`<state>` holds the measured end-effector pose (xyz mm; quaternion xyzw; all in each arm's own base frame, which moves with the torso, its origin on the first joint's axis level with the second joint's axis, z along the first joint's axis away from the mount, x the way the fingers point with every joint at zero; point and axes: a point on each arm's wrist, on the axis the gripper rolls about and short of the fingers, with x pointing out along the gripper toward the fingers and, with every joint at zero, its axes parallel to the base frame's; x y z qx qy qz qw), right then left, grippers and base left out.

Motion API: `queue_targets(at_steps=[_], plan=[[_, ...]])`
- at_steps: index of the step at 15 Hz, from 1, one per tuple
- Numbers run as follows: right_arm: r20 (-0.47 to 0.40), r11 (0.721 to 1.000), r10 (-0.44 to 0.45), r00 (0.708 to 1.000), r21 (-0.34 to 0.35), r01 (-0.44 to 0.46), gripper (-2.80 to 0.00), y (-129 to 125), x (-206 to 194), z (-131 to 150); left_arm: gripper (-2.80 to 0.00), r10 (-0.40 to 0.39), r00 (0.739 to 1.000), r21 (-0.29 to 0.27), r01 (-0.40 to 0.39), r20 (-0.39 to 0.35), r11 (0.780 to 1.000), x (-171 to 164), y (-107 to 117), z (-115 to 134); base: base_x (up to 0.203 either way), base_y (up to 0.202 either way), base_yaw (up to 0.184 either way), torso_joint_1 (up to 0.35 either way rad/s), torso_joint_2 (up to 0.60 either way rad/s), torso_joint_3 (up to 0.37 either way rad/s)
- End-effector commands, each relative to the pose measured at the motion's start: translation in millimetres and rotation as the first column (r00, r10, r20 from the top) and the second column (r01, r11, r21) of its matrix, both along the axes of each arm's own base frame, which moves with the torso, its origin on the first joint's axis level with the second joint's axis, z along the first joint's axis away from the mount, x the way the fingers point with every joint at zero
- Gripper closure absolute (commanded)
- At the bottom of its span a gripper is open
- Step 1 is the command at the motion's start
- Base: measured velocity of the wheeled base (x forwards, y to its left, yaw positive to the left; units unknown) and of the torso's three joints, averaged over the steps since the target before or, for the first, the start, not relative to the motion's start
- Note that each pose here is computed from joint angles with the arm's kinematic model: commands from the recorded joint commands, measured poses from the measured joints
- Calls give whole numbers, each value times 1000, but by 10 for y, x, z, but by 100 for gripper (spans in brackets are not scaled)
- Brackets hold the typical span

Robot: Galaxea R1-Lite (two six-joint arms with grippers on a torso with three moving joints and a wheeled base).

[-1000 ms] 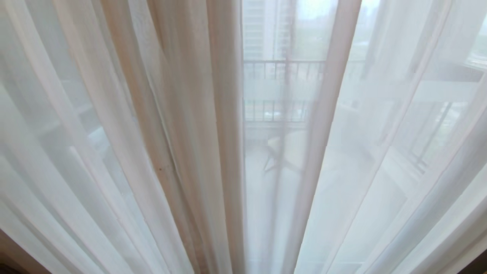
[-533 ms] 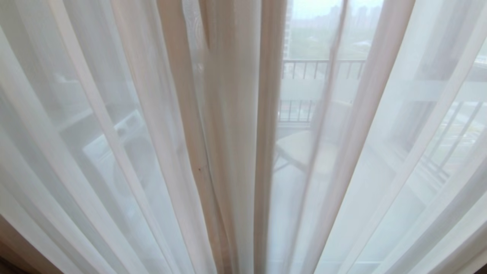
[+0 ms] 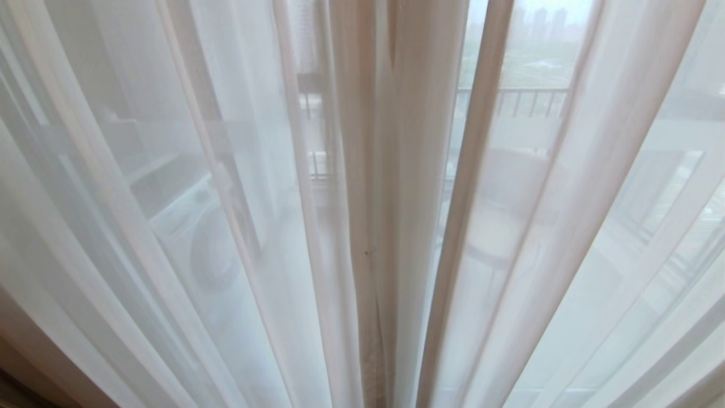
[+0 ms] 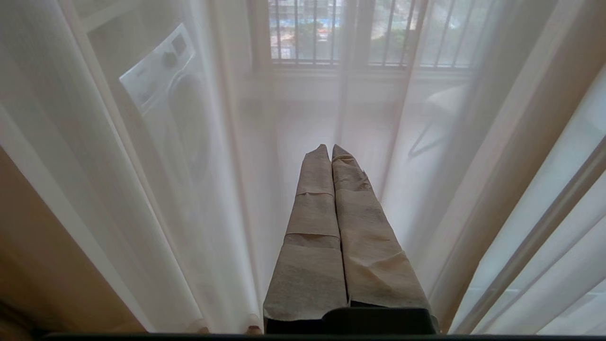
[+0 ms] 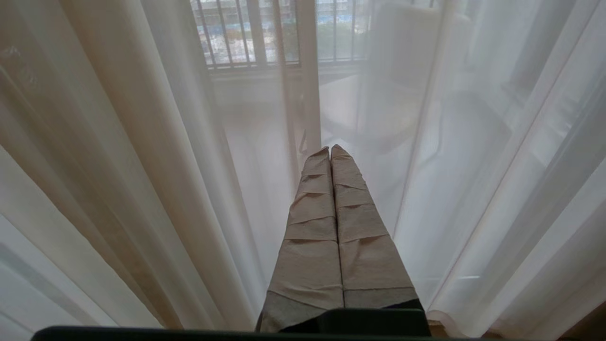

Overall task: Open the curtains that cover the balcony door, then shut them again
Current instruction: Close the outer curtains on both sides

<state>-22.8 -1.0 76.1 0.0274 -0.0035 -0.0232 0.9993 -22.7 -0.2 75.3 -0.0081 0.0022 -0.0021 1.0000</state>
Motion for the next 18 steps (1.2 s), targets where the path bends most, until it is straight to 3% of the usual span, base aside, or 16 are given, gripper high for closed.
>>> queue_targets(at_steps=[1,18], plan=[[0,1000,0,1000,1,0,0,0,0,0,0,0,1000,-1,0,1,1000,-1,0,-1,0,192,0,7,-1,2],[0,1000,1,1000,1,-1,0,0,0,0,0,0,1000,-7,0,3,1000,-1,0,1,0,192,1,2,3,1]])
